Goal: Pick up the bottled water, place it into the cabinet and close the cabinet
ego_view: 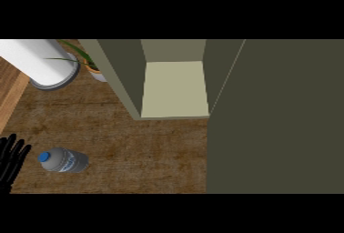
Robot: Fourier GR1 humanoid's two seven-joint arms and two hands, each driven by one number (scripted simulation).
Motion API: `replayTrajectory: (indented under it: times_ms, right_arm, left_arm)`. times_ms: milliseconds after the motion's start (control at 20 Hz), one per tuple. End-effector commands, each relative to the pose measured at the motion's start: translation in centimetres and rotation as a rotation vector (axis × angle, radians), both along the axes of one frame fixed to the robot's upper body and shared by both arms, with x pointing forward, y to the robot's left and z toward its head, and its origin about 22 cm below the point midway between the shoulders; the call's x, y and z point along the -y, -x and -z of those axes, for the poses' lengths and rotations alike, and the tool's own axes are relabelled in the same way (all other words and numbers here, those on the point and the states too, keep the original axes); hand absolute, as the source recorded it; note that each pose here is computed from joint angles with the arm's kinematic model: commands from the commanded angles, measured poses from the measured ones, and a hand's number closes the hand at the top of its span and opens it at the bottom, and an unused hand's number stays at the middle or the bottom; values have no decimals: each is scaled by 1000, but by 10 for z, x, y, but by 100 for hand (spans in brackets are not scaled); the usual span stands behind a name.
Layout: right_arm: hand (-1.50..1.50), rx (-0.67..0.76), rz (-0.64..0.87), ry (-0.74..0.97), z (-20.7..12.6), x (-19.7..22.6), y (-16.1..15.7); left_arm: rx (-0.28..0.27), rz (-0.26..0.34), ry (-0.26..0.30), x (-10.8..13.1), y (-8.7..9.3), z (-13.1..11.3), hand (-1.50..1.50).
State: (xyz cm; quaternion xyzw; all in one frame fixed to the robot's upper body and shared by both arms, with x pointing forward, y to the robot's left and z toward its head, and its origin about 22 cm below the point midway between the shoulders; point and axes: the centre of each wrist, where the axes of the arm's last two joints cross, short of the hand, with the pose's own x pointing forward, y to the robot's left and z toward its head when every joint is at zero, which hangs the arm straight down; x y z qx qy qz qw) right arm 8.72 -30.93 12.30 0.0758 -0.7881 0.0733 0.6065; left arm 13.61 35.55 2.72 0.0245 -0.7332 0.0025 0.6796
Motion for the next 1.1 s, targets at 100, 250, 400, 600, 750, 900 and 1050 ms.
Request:
replayTrajectory:
  times_ms: [100,250,400,600,750,900,1050]
  right_arm:
    - [-150,71,-63,-89,-40,-17,22]
    - [-150,76,-65,-76,-37,-8,28]
    - [-150,70,-76,-99,-37,-13,31]
    - [-150,60,-80,-102,-25,-11,33]
    - [-150,66,-93,-102,-32,-4,27]
    - [-150,69,-97,-94,-43,-11,34]
    - [-150,71,-102,-99,-37,-10,37]
  left_arm:
    - [-25,-70,-28,-12,-20,30,-150]
    - [-62,-36,-8,-7,-28,44,-150]
    - [-104,-27,-14,-13,-23,60,-150]
    - [-125,-42,4,-13,-41,86,-150]
    - [-116,-42,-16,-6,-57,101,-150]
    - [-142,-98,-20,-20,-49,104,-150]
    - [-127,-97,20,-18,-39,129,-150]
